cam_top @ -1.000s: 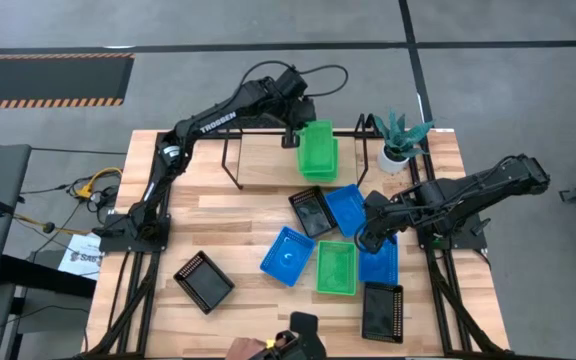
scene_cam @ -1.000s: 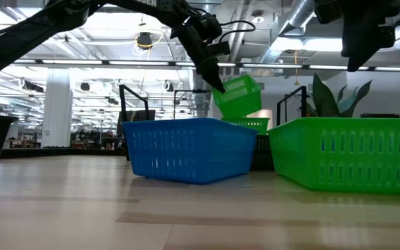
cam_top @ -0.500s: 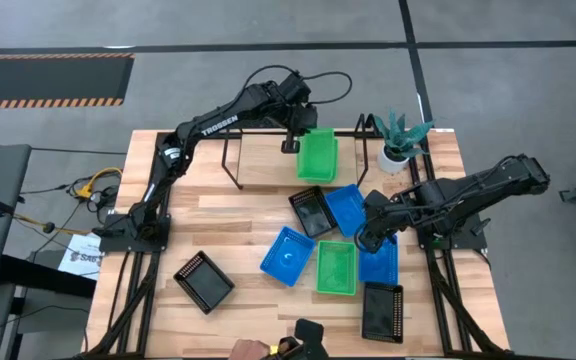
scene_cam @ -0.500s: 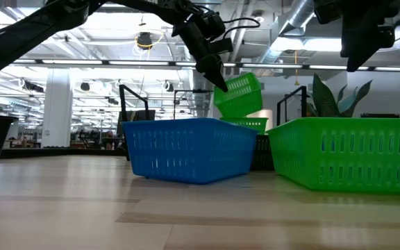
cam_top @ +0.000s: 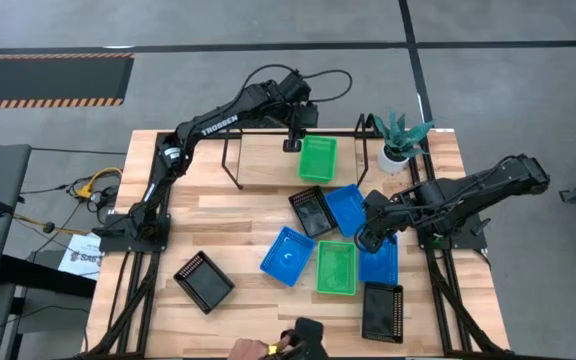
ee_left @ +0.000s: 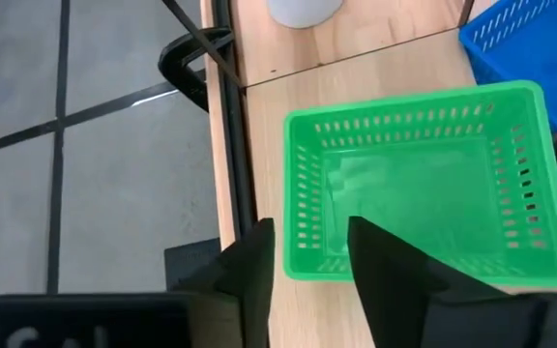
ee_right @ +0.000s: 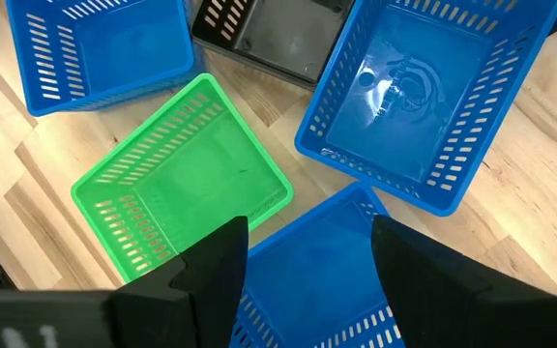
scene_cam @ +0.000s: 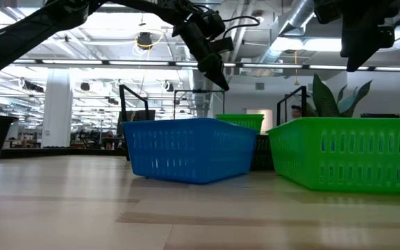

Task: Stack baskets on shelf by color
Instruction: Stack the green bin on top of the other green bin on the shelf

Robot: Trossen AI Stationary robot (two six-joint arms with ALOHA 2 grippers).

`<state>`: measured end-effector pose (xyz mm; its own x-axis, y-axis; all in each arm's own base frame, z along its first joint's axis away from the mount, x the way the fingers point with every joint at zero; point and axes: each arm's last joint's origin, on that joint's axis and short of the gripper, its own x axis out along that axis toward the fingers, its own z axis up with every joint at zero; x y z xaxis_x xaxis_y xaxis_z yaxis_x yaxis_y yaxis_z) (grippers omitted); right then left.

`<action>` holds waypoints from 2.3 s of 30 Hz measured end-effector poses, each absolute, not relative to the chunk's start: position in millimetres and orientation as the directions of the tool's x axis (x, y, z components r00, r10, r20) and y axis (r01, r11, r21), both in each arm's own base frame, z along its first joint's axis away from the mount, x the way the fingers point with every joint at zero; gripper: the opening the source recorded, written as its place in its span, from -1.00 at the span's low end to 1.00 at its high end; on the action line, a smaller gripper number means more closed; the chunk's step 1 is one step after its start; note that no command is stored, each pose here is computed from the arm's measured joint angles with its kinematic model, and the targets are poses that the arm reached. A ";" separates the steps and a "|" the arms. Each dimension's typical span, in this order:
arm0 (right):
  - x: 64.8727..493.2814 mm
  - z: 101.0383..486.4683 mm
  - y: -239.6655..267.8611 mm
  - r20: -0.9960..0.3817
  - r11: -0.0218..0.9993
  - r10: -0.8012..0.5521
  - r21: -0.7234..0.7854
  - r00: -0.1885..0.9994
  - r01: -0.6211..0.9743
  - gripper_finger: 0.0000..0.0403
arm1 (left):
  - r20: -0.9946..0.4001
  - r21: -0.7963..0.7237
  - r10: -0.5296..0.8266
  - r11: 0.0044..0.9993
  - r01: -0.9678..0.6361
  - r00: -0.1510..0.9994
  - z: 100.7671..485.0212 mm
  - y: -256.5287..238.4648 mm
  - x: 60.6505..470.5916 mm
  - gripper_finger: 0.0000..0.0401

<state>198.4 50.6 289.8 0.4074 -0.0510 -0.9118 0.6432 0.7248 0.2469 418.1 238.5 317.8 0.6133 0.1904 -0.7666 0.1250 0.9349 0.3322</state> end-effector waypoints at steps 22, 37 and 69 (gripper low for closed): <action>192.3 287.5 50.1 -0.935 0.730 -0.065 0.193 0.348 0.656 0.22 | -0.785 -0.238 -0.341 0.937 0.256 0.518 356.2 120.4 409.3 -0.33; 152.2 284.1 108.6 -0.975 0.819 0.036 0.154 0.219 0.552 0.22 | -0.797 -0.155 -0.269 0.956 0.248 0.540 303.6 15.3 457.8 -0.29; 128.3 284.8 138.1 -0.960 0.673 0.037 0.229 0.278 0.703 0.22 | -0.707 0.114 -0.148 0.941 0.318 0.691 198.2 -29.5 471.5 0.08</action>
<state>128.3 138.1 284.8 0.2777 0.0371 -0.9600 0.7032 0.6730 0.2294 471.5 -29.5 198.2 0.6915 -0.1482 -0.7071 0.3183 0.9411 0.1141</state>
